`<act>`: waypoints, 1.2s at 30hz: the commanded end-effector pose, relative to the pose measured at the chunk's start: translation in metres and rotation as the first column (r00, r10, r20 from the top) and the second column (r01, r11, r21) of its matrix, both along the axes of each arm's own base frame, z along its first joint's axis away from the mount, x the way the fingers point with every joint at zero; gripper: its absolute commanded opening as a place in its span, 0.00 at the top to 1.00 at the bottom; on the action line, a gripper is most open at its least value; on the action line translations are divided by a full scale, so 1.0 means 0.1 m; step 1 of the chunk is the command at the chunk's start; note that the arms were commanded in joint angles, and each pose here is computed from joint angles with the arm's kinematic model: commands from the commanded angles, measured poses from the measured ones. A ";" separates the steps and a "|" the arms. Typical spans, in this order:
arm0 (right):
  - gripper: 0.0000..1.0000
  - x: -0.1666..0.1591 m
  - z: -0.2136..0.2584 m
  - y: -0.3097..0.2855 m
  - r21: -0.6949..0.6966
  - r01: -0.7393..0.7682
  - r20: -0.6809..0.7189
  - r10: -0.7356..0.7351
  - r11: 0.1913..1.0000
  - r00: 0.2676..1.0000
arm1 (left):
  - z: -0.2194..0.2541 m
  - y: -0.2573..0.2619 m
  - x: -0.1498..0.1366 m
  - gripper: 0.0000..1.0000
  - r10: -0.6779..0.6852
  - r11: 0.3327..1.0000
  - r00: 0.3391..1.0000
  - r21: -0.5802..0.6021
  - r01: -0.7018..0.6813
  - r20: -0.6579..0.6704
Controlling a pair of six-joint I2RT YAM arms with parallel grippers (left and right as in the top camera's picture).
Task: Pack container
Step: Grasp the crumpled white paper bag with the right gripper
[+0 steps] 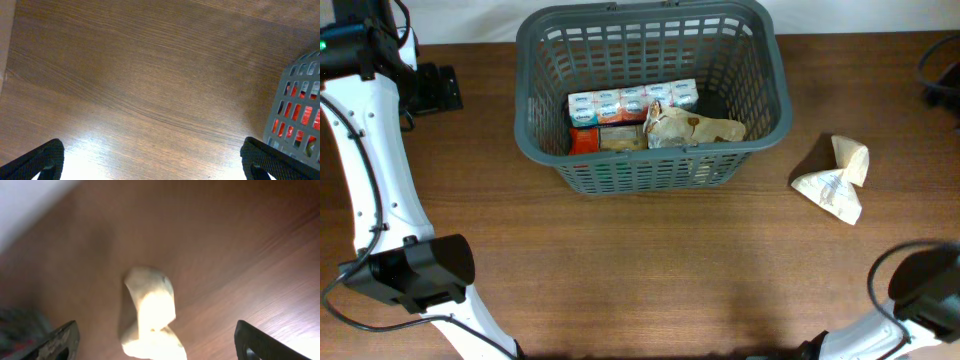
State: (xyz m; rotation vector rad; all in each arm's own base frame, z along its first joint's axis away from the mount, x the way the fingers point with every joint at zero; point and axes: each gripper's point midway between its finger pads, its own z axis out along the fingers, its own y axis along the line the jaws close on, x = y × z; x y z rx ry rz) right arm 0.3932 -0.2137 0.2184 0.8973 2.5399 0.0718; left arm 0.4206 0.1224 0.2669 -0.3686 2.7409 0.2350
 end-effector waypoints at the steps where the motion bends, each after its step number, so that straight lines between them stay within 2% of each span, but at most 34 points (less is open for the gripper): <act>1: 0.08 -0.05 -0.78 0.38 0.157 -0.040 -0.117 0.059 0.987 0.991 | -0.03 0.01 0.01 0.01 0.015 1.000 1.000 -0.012 -0.015 -0.001; 5: 0.00 -0.04 -1.34 0.67 0.190 -0.099 -0.141 0.127 0.977 0.982 | -0.03 0.01 0.01 0.01 0.015 1.000 1.000 -0.012 -0.015 -0.001; 9: 0.01 -0.03 -1.66 0.80 0.179 -0.134 -0.125 0.157 0.975 0.980 | -0.03 0.01 0.01 0.01 0.015 1.000 1.000 -0.012 -0.015 -0.001; 16: 0.00 -0.21 -2.06 0.93 0.214 -0.136 -0.134 0.167 0.967 0.977 | -0.03 0.01 0.01 0.01 0.015 1.000 1.000 -0.012 -0.015 -0.001; 17: 0.05 -0.21 -2.06 0.96 0.229 -0.140 -0.127 0.173 0.963 0.977 | -0.03 0.01 0.01 0.01 0.015 1.000 1.000 -0.012 -0.015 -0.001; 18: 0.20 -0.20 -2.05 1.00 0.253 -0.148 -0.114 0.181 0.956 0.977 | -0.03 0.01 0.01 0.01 0.015 1.000 1.000 -0.012 -0.015 -0.001; 19: 0.30 -0.18 -2.04 1.04 0.272 -0.156 -0.098 0.188 0.950 0.977 | -0.03 0.01 0.01 0.01 0.015 1.000 1.000 -0.012 -0.015 -0.001; 21: 0.79 -0.13 -2.00 1.09 0.298 -0.172 -0.062 0.199 0.939 0.978 | -0.03 0.01 0.01 0.01 0.016 1.000 1.000 -0.012 -0.016 -0.001; 23: 0.96 -0.11 -1.99 1.10 0.305 -0.167 -0.056 0.192 0.938 0.980 | -0.03 0.01 0.01 0.01 0.015 1.000 1.000 -0.012 -0.015 -0.001; 27: 0.96 0.02 -1.71 1.13 0.334 -0.196 0.018 0.202 0.922 0.979 | -0.03 0.01 0.01 0.01 0.015 1.000 1.000 -0.012 -0.015 -0.001; 30: 0.96 0.25 -1.14 1.10 0.310 -0.242 0.123 0.214 0.919 0.969 | -0.03 0.01 0.01 0.01 0.015 1.000 1.000 -0.012 -0.015 -0.001; 33: 0.96 0.45 -0.31 1.11 0.237 -0.310 0.251 0.251 0.921 0.935 | -0.03 0.01 0.01 0.01 0.015 1.000 1.000 -0.012 -0.015 -0.001; 36: 0.96 0.56 0.64 1.22 0.085 -0.393 0.385 0.334 0.916 0.860 | -0.03 0.01 0.01 0.01 0.015 1.000 1.000 -0.012 -0.015 -0.001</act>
